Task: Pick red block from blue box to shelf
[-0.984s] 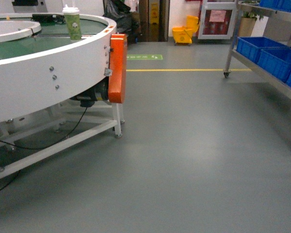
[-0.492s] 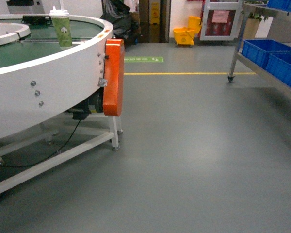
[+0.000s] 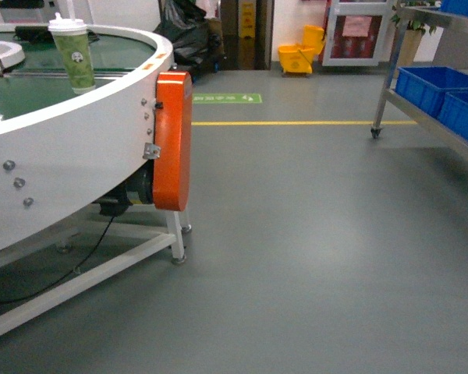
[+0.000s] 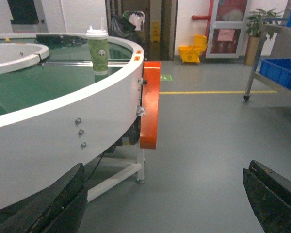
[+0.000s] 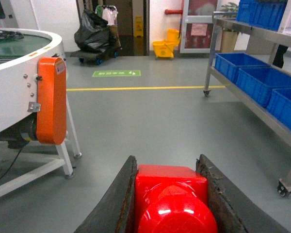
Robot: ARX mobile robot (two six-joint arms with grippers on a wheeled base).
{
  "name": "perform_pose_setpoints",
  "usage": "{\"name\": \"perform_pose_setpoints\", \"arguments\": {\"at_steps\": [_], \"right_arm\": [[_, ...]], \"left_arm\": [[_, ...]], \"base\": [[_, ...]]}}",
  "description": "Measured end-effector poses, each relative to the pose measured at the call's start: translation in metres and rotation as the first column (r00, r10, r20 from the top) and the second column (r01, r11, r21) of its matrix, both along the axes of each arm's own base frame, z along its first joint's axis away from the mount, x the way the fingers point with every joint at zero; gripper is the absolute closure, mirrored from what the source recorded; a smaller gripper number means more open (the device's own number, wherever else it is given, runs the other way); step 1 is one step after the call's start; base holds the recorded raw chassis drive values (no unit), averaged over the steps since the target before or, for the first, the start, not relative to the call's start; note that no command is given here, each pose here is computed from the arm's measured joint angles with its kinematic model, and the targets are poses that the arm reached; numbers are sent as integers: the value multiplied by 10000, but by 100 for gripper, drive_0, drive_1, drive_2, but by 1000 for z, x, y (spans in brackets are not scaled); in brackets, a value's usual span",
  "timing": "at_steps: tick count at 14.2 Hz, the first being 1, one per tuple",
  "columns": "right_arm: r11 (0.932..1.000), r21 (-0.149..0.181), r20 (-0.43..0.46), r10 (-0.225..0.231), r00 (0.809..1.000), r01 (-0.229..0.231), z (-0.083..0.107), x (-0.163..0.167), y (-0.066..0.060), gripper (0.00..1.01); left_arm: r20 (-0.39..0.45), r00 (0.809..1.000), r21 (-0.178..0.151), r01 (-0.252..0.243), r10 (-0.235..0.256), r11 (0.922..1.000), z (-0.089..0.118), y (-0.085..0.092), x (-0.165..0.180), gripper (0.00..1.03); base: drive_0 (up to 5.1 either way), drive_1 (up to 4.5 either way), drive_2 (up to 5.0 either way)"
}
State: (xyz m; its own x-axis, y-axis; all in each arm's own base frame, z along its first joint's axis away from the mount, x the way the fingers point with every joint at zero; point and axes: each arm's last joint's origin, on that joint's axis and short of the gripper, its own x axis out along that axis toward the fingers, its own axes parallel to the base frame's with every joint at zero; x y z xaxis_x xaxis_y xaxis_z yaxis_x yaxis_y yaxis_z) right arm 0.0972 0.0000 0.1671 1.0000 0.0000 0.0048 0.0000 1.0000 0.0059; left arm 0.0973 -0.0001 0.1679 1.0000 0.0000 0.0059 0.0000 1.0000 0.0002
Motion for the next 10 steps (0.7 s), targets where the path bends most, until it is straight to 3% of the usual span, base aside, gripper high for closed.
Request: {"name": "perform_pose_setpoints", "arguments": {"at_steps": [10], "right_arm": [[10000,0,-19,4,10000,-4,0,0,0,72]], "left_arm": [[-46,10000,0,-8,8,10000,0,0,0,5]], "base": [[-167,-167,-167]]}}
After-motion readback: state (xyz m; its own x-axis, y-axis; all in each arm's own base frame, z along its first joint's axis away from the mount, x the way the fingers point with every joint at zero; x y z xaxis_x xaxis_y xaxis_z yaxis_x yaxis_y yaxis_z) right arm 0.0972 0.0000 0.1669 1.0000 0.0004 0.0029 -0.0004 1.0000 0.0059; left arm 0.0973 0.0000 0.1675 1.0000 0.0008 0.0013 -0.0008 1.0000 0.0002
